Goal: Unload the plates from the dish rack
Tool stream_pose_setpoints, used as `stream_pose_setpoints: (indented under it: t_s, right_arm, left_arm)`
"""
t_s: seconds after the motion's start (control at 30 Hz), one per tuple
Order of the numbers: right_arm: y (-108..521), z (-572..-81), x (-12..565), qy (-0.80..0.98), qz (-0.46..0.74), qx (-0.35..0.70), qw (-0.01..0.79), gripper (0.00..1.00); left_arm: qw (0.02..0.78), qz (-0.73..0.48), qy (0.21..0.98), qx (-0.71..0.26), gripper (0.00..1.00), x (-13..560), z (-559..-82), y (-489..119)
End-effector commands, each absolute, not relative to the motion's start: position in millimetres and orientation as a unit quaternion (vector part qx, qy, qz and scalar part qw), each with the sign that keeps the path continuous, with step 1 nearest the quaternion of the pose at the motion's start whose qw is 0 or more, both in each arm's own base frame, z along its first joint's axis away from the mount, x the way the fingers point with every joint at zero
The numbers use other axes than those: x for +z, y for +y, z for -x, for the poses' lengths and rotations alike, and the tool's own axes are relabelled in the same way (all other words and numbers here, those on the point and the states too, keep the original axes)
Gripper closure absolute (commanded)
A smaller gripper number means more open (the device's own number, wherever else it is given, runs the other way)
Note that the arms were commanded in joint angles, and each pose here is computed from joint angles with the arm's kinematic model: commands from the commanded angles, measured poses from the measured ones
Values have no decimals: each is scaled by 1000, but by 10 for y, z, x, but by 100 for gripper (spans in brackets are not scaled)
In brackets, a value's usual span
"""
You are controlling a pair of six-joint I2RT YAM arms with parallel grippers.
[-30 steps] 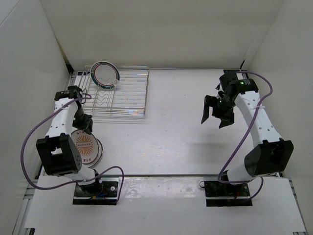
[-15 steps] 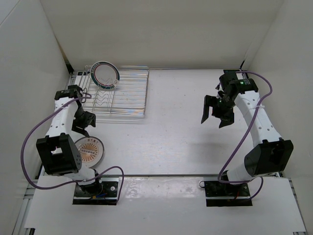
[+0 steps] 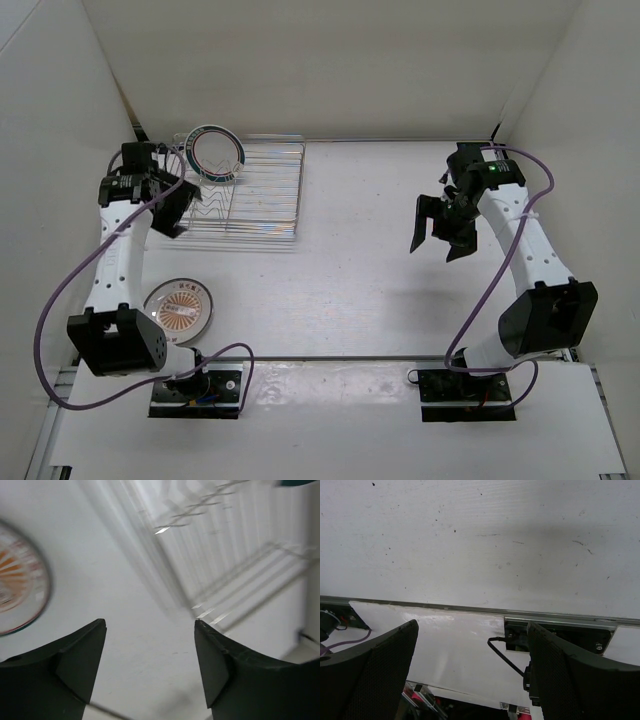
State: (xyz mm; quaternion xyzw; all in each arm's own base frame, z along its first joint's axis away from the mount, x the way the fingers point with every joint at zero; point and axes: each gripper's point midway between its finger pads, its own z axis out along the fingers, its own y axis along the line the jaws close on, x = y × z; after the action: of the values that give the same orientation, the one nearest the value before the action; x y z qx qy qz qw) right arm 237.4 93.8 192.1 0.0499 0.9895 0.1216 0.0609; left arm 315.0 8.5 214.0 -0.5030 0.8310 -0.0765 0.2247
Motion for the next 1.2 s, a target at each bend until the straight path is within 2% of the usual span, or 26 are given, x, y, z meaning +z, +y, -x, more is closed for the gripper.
stream_pose_setpoints:
  t_s: [0.0,0.03,0.13,0.17,0.23,0.27,0.3,0.33,0.37,0.4,0.43,0.63,0.73,1.17]
  right_arm:
    - [838,-1840,2022,993,-55,94,-47,10]
    - [809,-1860,2028,994,-57,89,-40,10]
    - [769,-1899,2063,995,-59,78,-30,10]
    - [752,-1934,2094,995,-60,74,-20,10]
    - [737,-1971,2100,995,-64,69,-15,10]
    - [732,-1977,2105,996,-64,68,-13,10]
    - [725,-1993,2110,995,-68,67,-11,10]
    - [723,-2023,2134,995,-69,67,-5,10]
    - [718,-2030,2150,995,-72,66,-2,10]
    - [712,-2035,2187,995,-73,66,8,10]
    - [698,-2041,2193,995,-76,65,10,10]
    - [668,-2090,2237,994,-83,61,29,10]
    - [685,-2139,2306,993,-84,69,43,10]
    - [678,-2156,2306,993,-78,71,52,10]
  left_arm:
    - [364,467,769,-243,17,2794,-3991,-115]
    - [377,483,741,-276,14,2914,-4159,-130]
    - [355,483,739,-308,12,2850,-4573,-226]
    - [378,469,728,-327,11,3178,-4700,-244]
    - [348,484,739,-315,11,2865,-4990,-238]
    - [371,480,720,-338,11,3197,-5134,-235]
    - [332,505,726,-328,8,2838,-5324,-199]
    - [353,502,708,-350,8,3160,-5451,-188]
    - [345,513,704,-350,6,3116,-5520,-180]
    - [321,533,708,-336,4,2791,-5669,-138]
    - [326,541,696,-342,1,2846,-5746,-115]
    - [320,598,666,-311,1,2349,-6086,120]
    - [341,612,649,-297,1,2235,-6223,243]
    - [391,629,597,-309,1,2065,-6735,337]
